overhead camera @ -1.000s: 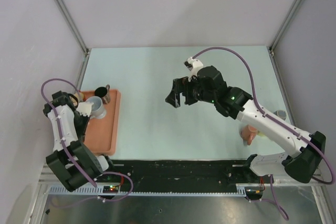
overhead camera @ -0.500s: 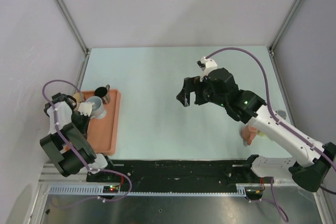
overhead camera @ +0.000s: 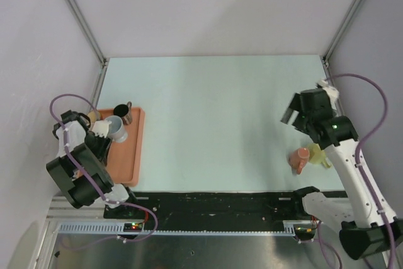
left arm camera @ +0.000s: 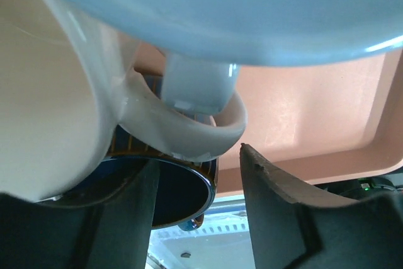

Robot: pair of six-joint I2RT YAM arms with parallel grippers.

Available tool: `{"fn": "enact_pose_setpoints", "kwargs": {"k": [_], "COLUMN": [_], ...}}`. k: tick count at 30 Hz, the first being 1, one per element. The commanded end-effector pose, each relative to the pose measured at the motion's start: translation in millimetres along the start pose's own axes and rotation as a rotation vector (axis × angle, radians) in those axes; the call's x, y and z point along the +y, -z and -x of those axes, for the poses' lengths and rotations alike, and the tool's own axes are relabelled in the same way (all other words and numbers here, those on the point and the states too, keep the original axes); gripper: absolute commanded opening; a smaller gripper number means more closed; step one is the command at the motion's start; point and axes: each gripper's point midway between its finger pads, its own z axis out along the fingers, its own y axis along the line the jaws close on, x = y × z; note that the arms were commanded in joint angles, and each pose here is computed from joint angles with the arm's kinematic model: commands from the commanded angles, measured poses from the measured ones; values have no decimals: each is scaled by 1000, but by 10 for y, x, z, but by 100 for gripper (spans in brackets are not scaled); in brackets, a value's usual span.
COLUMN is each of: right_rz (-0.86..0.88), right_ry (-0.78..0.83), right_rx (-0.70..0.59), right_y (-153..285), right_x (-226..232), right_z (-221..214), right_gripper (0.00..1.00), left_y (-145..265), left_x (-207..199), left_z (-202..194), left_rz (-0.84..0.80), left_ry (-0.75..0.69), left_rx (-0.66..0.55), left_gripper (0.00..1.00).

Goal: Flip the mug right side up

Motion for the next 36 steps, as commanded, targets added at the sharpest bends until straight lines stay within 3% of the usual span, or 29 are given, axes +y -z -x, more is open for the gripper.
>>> {"fn": "enact_pose_setpoints", "kwargs": {"k": [1,7,13,19,24,28,36], "right_rz": [-269,-429,-525,-527,-594,-537,-502], "right_ry": [-194,-538,-837,-1034,-1211,-1350,-1412], "right_rx": [-23,-58,-64,-46,-98,-69,10], "right_y": [40,-10,-107,-263,-323,-506,-779], "right_x": [-820,-1607,-2075,-2177,-2324,-2275,-2169], "right_z": [-85,-152,-360,-486,-634,-740,-914], "right_gripper": [99,99,99,92,72,65,62], "left_y": [189,399,667,867,918,900,885], "left_x": [133,87,-5,-135,-230,-270,-290], "left_z": [118,171,319,502,595,593,577], "left_rz": [80,86,67,46,35,26,22], "left_ry": [-5,2,4,-19,-48,-59,-65], "left_rx": [-76,-119,-170,-206,-218,-210,-210], "left_gripper": [62,70,71,71,71,71,71]}}
